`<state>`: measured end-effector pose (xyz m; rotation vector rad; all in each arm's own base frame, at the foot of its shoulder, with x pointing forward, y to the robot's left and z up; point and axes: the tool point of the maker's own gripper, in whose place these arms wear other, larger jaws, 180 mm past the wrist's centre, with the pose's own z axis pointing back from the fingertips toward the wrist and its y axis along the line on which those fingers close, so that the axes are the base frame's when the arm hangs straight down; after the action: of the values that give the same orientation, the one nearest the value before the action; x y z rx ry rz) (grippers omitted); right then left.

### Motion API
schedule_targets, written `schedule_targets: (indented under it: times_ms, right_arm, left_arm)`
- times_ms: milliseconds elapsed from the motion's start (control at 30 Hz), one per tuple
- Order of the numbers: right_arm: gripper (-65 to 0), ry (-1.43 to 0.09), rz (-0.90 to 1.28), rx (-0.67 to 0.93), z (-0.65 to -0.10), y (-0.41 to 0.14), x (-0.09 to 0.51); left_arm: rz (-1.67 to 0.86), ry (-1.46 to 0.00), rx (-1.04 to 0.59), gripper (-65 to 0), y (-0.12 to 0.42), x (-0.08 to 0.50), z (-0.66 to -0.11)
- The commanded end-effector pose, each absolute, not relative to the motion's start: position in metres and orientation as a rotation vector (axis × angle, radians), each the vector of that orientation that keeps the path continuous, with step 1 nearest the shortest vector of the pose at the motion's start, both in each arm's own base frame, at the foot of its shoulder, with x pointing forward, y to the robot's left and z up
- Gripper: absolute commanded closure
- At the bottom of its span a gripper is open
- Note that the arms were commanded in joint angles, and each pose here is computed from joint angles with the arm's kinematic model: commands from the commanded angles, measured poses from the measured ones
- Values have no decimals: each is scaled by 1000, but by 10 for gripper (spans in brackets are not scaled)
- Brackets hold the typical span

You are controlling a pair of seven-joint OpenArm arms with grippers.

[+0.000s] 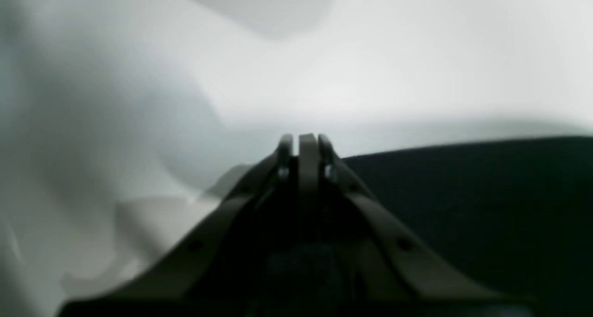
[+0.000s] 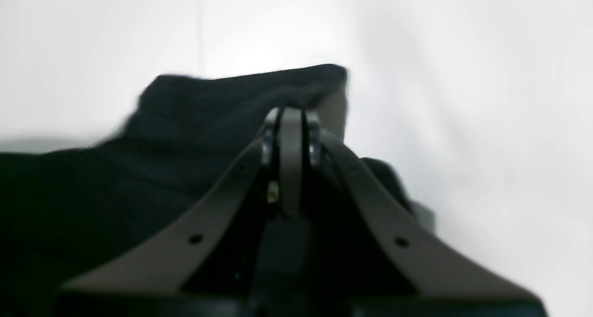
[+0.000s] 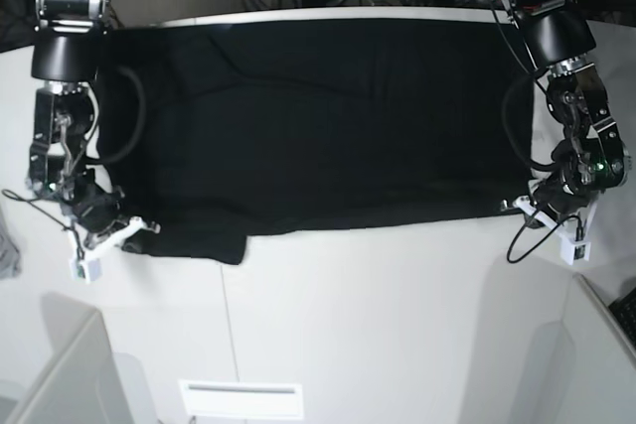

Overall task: Fold the T-shirt properly
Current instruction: 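Grasp the hem with both grippers and fold it over toward the collar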

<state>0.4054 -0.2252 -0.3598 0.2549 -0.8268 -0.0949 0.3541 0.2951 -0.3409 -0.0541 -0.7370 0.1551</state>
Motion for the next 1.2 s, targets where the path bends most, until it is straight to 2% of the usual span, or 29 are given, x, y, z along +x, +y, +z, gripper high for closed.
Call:
schedule_targets:
  times_ms: [0, 100, 267, 567, 1033, 1167]
  right_arm:
    - [0, -897, -93, 241, -336, -237, 415]
    - [0, -898, -80, 241, -336, -233, 408]
    - [0, -882, -60, 237, -334, -227, 399]
    - [0, -883, -158, 226, -322, -248, 378]
    - [0, -877, -122, 208, -324, -239, 350]
    - [0, -868, -115, 205, -325, -238, 344]
  left_arm:
    - [143, -802, -36, 0, 301, 364, -321]
    - [175, -813, -50, 0, 307, 360, -320]
    - [242, -812, -173, 0, 305, 354, -314]
    - [210, -782, -138, 0, 302, 327, -323]
    - [144, -734, -80, 0, 298, 292, -325]
    - [195, -733, -45, 0, 318, 280, -317]
